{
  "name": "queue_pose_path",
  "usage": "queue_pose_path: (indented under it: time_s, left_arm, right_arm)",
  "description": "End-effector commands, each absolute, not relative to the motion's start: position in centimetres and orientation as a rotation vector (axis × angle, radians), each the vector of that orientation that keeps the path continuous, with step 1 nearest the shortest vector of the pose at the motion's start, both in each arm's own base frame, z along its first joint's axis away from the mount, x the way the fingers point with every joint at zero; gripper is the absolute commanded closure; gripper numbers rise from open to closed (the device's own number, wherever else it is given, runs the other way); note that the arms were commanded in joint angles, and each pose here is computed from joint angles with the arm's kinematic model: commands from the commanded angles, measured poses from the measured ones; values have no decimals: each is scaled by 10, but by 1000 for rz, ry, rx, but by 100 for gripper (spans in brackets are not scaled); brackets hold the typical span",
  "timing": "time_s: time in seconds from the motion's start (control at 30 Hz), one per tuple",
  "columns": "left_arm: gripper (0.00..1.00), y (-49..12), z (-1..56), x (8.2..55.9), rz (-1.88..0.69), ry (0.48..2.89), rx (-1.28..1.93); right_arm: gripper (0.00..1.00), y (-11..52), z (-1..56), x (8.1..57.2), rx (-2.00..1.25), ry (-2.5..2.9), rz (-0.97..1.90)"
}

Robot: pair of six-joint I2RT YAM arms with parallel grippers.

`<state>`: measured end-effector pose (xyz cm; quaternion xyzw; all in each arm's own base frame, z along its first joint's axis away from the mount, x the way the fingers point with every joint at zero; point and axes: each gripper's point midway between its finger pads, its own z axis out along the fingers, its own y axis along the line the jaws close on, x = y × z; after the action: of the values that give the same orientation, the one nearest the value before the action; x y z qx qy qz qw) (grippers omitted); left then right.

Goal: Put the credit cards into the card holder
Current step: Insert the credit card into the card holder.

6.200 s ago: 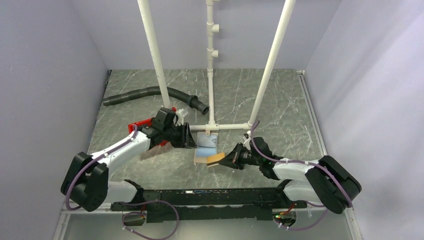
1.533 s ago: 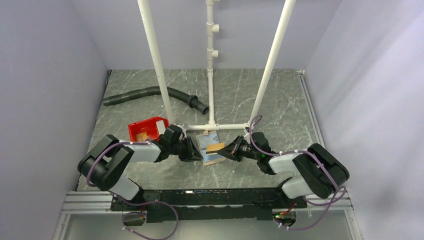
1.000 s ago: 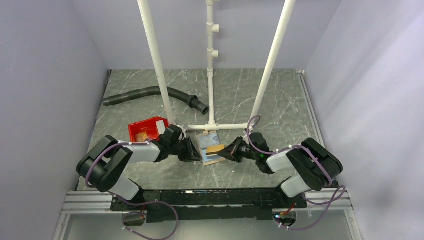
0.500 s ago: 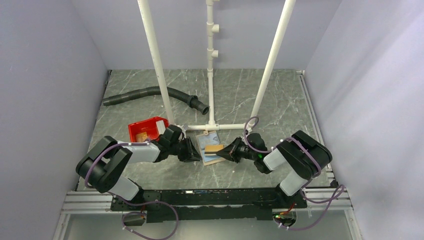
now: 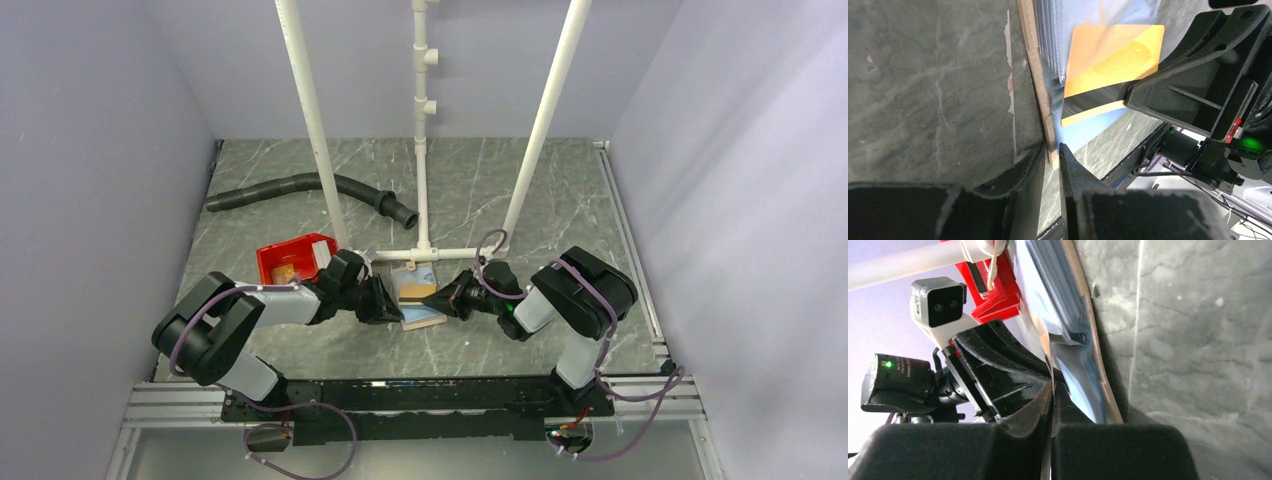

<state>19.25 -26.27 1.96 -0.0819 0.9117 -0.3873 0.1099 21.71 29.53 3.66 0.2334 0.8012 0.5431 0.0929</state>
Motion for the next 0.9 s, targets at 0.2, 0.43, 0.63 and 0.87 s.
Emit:
queue_pose_path:
  time_s: [0.2,0.43,0.63,0.87]
  left_arm:
    - [74,-250,26,189,-1032,2691,-158]
    - [69,-248,69,199,-984,2621,-32]
    - [62,-260,97,224,-1000,2564,23]
    - [64,-279,96,251,-1069,2529,-2]
  right_arm:
    - [91,294,22,214,632,2428,1632]
    - [91,289,17,207,618,2472,1686]
    - [76,284,16,202,602,2519,1642]
    - [66,269,24,208,637,2457,1594]
